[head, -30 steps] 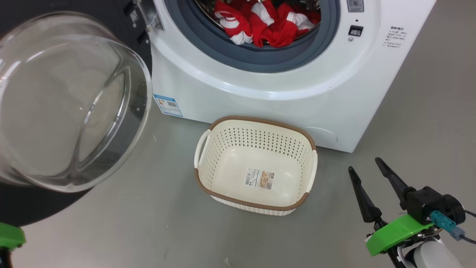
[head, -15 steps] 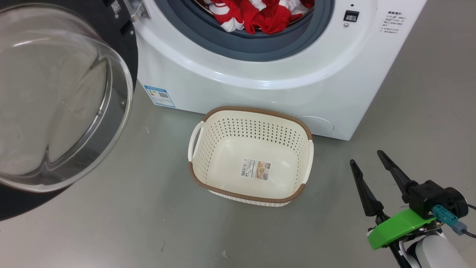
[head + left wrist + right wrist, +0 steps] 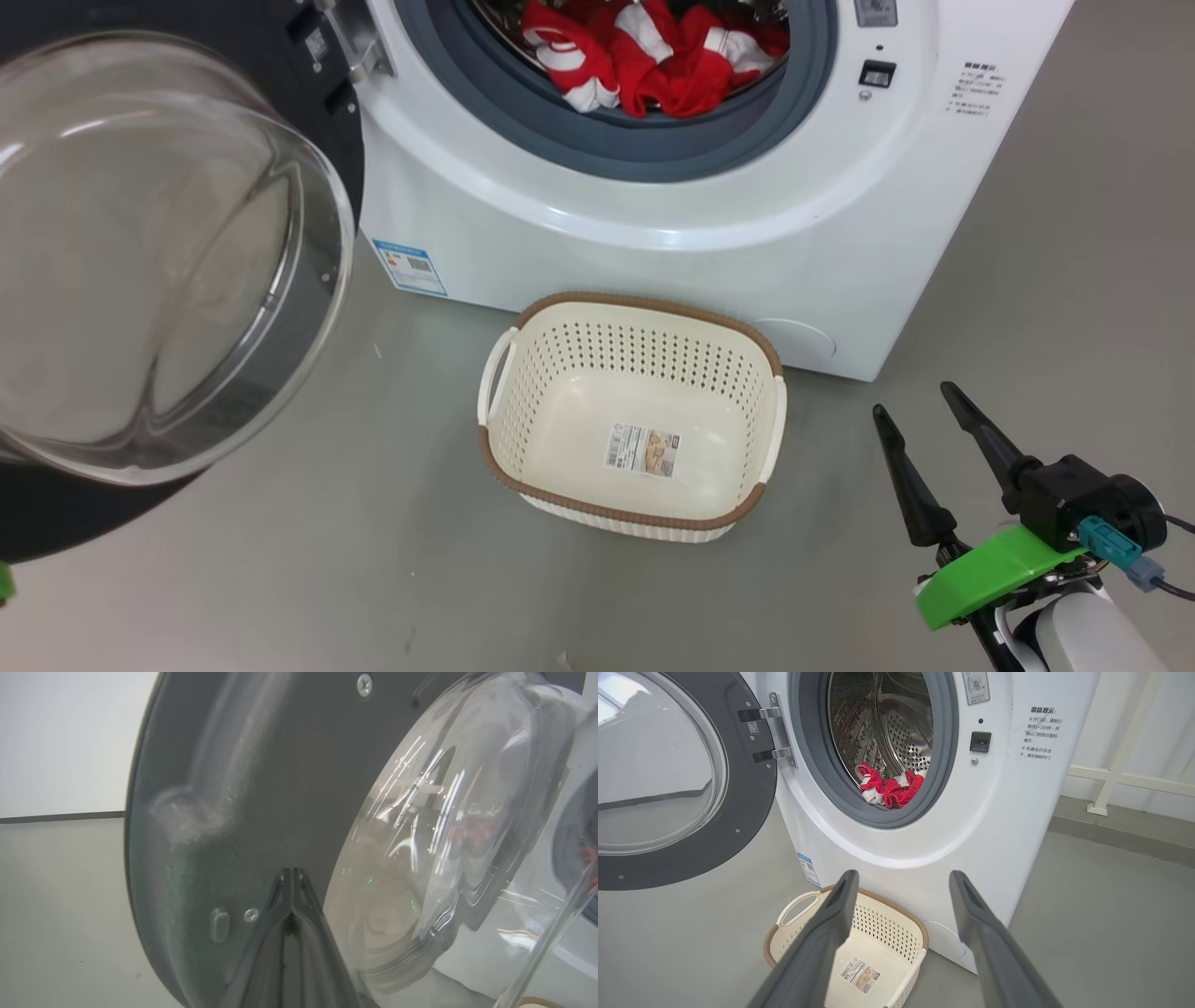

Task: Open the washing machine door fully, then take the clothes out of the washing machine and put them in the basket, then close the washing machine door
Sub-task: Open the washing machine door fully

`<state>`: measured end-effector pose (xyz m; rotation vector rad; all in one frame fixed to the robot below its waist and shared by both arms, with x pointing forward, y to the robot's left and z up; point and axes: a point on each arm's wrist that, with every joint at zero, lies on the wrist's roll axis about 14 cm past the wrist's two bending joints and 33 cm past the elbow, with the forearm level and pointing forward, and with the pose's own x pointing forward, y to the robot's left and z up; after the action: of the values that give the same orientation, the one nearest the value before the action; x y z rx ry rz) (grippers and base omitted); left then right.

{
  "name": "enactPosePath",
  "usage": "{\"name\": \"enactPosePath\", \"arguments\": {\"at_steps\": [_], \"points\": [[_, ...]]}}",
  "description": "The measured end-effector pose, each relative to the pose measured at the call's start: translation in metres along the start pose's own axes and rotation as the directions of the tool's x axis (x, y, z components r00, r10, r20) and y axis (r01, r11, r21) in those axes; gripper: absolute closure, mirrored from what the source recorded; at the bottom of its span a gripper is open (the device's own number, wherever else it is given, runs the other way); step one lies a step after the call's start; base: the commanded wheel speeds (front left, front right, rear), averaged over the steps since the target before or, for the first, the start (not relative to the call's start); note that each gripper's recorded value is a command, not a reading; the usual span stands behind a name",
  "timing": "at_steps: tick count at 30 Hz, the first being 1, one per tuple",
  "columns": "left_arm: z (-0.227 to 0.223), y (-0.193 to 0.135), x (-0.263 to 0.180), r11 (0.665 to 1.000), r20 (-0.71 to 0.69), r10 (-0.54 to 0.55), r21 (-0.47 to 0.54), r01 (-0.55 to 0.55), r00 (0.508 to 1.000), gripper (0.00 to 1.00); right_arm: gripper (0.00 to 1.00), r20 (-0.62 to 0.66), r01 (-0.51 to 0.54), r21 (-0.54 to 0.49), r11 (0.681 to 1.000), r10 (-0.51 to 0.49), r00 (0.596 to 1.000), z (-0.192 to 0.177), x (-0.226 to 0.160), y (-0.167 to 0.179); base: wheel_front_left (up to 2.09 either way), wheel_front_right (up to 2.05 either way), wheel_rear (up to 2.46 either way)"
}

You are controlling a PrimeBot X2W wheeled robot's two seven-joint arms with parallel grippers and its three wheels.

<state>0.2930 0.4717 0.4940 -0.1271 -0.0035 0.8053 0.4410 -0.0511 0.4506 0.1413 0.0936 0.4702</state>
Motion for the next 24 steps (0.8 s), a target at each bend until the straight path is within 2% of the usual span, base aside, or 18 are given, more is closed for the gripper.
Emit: {"name": "enactPosePath", "arguments": {"at_steps": [12, 13, 17, 18, 19, 20, 24], "points": [[-0.015, -0.006, -0.042, 0.996, -0.011, -0.081, -0.023, 0.081, 0.997, 1.00, 0.00, 0.035, -0.008, -0.003, 1.000, 0.008, 0.999, 0.016, -0.009, 0.011, 0.00, 0.00, 0.00], [-0.016, -0.007, -0.045, 0.996, -0.009, -0.089, -0.025, 0.089, 0.996, 0.96, 0.00, 0.035, -0.007, -0.003, 1.000, 0.007, 0.999, 0.016, -0.011, 0.012, 0.00, 0.00, 0.00], [-0.016, -0.016, -0.060, 0.991, 0.006, -0.130, -0.034, 0.131, 0.991, 0.51, 0.00, 0.041, -0.001, -0.006, 1.000, 0.002, 0.999, 0.019, -0.017, 0.012, 0.00, 0.00, 0.00], [-0.015, -0.019, -0.064, 0.989, 0.011, -0.142, -0.044, 0.143, 0.990, 0.31, 0.00, 0.042, 0.001, -0.006, 1.000, -0.001, 0.999, 0.020, -0.019, 0.012, 0.00, 0.00, 0.00], [-0.015, -0.022, -0.068, 0.987, 0.014, -0.157, -0.044, 0.157, 0.988, 0.06, 0.00, 0.046, 0.004, -0.006, 1.000, -0.003, 0.999, 0.021, -0.020, 0.012, 0.00, 0.00, 0.00], [-0.016, -0.026, -0.072, 0.984, 0.016, -0.171, -0.044, 0.171, 0.985, 0.00, 0.00, 0.049, 0.007, -0.006, 1.000, -0.007, 0.999, 0.022, -0.022, 0.012, 0.00, 0.00, 0.00], [-0.021, -0.042, -0.089, 0.972, 0.010, -0.232, -0.047, 0.232, 0.973, 0.00, 0.00, 0.050, 0.026, -0.001, 1.000, -0.026, 0.998, 0.023, -0.030, 0.008, 0.00, 0.00, 0.00]]}}
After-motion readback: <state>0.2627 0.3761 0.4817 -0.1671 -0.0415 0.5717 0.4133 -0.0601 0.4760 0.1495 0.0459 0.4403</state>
